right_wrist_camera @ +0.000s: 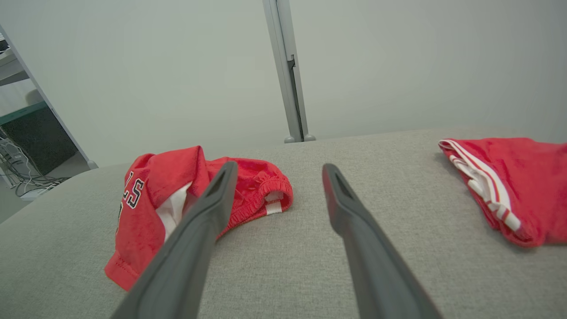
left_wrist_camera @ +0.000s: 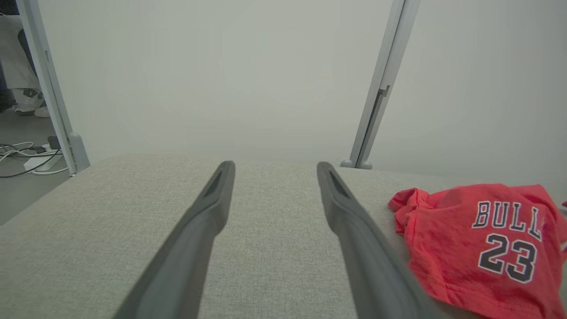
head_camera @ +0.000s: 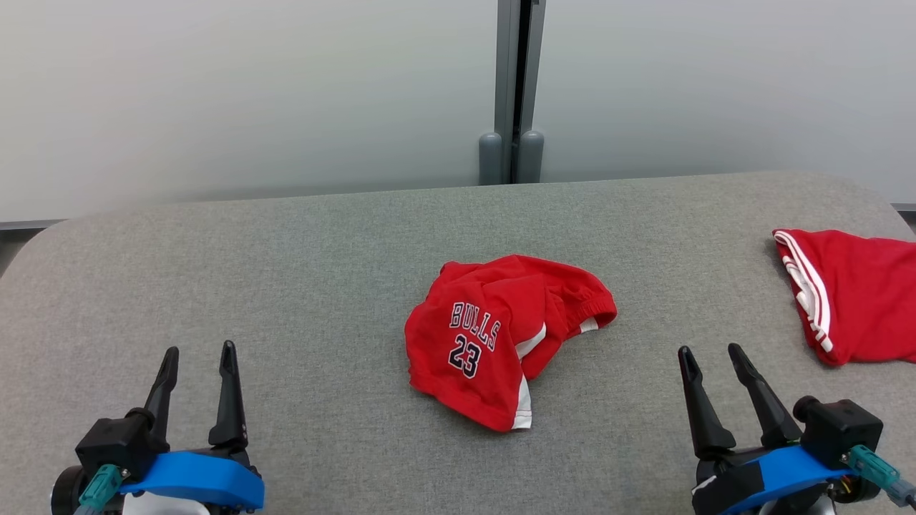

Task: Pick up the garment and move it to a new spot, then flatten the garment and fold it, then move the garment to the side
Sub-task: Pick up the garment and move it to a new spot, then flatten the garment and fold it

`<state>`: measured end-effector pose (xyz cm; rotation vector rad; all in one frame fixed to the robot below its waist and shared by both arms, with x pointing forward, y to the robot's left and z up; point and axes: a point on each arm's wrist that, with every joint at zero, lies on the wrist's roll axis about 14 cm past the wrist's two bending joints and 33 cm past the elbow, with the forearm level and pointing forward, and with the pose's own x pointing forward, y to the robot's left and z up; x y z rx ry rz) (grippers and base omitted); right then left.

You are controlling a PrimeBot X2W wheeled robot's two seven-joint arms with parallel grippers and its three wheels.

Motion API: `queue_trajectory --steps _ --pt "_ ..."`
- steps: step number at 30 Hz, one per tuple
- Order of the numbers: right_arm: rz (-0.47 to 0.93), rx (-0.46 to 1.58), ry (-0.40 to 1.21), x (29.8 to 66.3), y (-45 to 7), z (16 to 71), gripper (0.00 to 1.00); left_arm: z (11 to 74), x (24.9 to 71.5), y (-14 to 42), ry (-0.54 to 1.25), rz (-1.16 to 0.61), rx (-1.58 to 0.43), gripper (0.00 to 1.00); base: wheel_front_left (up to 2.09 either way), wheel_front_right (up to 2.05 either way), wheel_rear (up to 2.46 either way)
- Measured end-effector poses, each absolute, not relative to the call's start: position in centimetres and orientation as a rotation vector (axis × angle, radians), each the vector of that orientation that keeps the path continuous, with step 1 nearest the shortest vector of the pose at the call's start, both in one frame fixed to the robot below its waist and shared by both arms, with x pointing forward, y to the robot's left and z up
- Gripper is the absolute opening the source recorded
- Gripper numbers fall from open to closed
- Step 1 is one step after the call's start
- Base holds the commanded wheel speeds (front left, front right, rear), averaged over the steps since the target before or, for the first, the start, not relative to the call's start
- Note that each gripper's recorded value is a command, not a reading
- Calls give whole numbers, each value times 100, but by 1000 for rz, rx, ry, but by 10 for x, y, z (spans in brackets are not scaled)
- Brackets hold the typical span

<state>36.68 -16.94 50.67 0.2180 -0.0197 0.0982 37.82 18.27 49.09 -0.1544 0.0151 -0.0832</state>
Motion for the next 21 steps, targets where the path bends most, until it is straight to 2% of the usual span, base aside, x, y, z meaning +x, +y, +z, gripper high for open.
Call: queue_trajectory --steps 16,21 --pt "117 231 8 368 -160 499 100 493 378 181 12 -85 -176 100 0 0 0" --pt "195 223 47 374 -135 497 100 491 379 181 19 -90 -172 100 0 0 0"
